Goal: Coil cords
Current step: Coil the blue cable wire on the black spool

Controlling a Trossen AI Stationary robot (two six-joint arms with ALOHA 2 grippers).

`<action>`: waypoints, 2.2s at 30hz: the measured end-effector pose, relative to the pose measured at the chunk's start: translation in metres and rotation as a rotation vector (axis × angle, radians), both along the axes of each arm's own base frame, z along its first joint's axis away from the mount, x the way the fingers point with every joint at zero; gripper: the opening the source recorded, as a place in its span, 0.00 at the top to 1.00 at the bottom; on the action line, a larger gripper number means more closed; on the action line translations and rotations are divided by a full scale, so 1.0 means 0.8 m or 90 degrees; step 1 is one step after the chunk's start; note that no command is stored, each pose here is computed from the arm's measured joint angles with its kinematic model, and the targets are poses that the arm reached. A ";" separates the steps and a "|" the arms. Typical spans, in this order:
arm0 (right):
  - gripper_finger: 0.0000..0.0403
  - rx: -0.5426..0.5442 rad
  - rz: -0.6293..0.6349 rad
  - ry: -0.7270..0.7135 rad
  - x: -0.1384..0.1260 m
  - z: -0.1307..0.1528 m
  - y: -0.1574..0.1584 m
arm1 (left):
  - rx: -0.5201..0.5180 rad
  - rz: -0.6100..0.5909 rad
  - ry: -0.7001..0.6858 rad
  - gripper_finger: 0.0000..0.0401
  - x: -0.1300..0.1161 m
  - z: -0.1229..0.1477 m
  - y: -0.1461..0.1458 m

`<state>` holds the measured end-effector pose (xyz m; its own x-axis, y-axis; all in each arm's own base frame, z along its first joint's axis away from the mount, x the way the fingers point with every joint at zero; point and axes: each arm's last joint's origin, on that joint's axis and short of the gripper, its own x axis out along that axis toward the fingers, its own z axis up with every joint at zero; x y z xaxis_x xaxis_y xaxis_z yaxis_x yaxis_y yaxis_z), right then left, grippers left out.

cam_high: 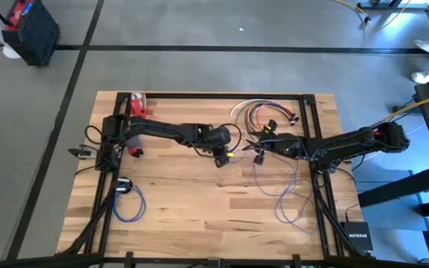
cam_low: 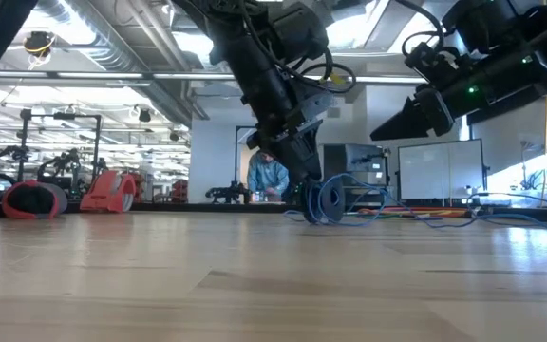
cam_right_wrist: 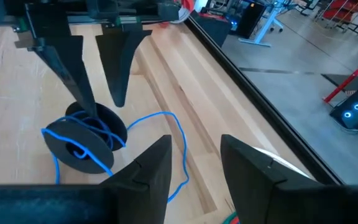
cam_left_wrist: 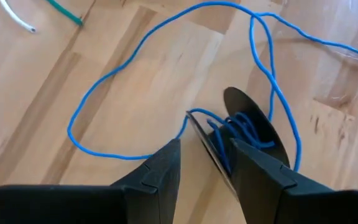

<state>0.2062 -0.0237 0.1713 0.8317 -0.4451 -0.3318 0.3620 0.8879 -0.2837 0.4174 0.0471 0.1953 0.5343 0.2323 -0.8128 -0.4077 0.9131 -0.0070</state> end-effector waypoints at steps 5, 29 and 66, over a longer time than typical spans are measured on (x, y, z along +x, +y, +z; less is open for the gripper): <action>0.65 0.002 0.000 -0.001 0.000 0.000 0.000 | 0.008 -0.042 0.018 0.75 -0.001 -0.001 -0.001; 0.65 0.027 0.038 0.006 -0.004 0.002 0.003 | 0.175 -0.113 0.024 1.00 -0.020 0.051 -0.029; 0.65 -0.064 0.172 0.000 0.057 0.019 0.004 | 0.194 -0.101 -0.287 1.00 -0.130 0.110 -0.036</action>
